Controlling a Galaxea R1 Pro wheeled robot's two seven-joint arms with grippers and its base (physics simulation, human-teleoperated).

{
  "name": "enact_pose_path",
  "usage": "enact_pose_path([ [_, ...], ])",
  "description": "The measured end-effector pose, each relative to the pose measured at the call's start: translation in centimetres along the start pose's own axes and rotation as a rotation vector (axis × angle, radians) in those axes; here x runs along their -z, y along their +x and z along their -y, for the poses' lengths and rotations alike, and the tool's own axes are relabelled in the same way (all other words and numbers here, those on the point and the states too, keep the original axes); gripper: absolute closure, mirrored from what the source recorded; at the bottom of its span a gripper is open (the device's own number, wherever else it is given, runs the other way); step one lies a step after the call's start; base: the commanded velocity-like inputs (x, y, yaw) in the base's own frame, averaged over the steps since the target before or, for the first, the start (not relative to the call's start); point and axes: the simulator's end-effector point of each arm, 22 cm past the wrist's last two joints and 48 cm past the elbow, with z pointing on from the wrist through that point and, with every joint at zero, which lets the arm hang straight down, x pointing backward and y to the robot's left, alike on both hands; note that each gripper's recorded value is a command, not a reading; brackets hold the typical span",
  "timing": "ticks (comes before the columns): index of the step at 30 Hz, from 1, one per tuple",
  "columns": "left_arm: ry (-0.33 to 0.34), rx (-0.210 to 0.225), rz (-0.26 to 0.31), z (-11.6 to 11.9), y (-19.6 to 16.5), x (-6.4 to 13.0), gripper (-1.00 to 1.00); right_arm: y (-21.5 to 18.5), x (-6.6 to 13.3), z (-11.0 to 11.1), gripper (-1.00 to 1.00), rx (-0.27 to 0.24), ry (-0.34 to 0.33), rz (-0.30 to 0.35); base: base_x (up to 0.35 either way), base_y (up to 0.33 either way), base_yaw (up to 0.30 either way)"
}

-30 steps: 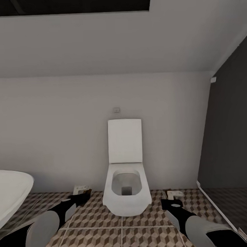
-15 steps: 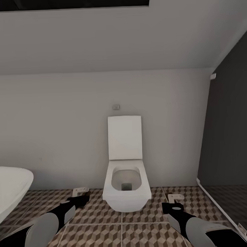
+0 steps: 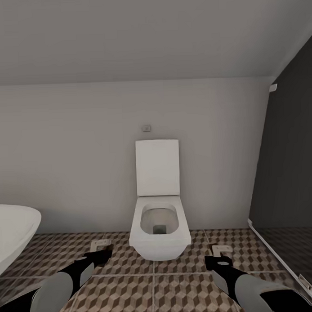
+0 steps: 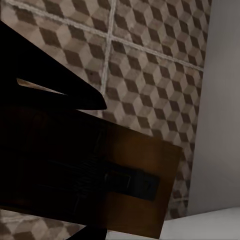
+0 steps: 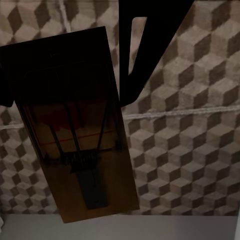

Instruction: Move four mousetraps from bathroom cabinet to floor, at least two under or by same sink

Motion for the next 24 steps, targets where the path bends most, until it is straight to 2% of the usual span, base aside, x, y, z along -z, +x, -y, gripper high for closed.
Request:
enact_pose_path([
  [24,-0.011,-0.005,-0.095,-0.5,5.3,-2.7,1.00,5.2,-2.5,-0.5,1.00,0.020,0.000,-0.094,0.000,0.000,0.000],
])
